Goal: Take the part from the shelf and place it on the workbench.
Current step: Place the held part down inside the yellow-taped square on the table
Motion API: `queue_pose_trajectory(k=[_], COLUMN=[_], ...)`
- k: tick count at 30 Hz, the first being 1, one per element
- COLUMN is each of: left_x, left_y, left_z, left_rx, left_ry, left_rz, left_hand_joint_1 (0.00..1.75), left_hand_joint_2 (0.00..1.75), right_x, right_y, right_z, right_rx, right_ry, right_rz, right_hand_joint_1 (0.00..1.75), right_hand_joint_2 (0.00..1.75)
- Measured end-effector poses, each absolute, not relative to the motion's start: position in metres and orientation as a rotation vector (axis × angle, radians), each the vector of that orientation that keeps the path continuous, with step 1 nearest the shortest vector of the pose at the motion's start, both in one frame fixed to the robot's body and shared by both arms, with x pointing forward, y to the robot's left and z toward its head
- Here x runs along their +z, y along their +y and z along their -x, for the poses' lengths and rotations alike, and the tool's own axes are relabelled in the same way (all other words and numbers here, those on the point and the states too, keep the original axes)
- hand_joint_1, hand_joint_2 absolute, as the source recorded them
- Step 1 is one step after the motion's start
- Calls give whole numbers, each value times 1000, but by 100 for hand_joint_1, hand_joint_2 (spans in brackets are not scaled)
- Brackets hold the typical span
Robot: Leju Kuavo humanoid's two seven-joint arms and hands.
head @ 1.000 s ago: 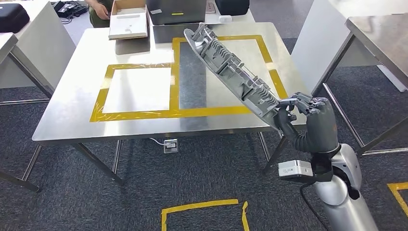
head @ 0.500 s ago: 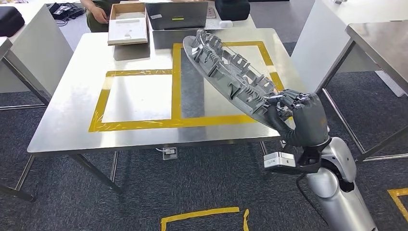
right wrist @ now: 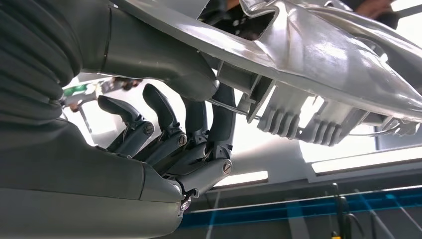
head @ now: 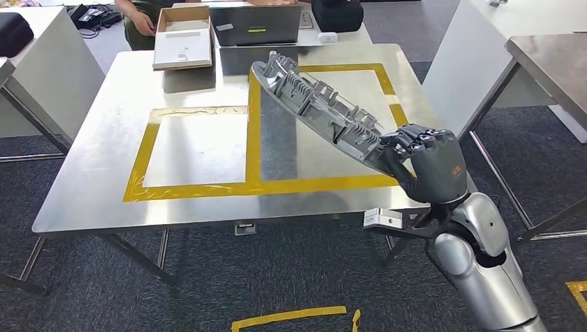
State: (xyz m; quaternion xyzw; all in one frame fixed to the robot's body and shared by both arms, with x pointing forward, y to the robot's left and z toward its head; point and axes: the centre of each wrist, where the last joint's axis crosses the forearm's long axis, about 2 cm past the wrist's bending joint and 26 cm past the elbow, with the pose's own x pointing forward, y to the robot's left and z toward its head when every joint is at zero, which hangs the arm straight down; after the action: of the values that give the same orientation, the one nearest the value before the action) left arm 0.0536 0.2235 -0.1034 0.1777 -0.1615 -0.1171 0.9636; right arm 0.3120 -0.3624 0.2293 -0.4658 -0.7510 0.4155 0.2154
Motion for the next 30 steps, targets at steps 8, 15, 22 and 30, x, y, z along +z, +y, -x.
queue_pose_trajectory(k=[8, 15, 22, 30], left_x=[-104, -103, -102, -102], left_y=[225, 226, 227, 229], left_z=[-51, -53, -54, -54], left_rx=[-245, -299, -311, -293], left_ry=[-335, -351, -347, -333], left_rz=[-368, -422, -491, -571], left_hand_joint_1=[0, 0, 0, 0], left_hand_joint_2=[175, 175, 175, 175], right_x=[206, 203, 199, 197], right_y=[-369, -394, -420, -434], right_z=[-329, -377, -410, -426], right_rx=[1282, 1384, 1459, 1679], right_ry=[-1871, -1579, -1426, -1308], right_rz=[1495, 1822, 1925, 1849], right_hand_joint_1=[175, 175, 175, 0], right_hand_joint_2=[175, 175, 175, 175])
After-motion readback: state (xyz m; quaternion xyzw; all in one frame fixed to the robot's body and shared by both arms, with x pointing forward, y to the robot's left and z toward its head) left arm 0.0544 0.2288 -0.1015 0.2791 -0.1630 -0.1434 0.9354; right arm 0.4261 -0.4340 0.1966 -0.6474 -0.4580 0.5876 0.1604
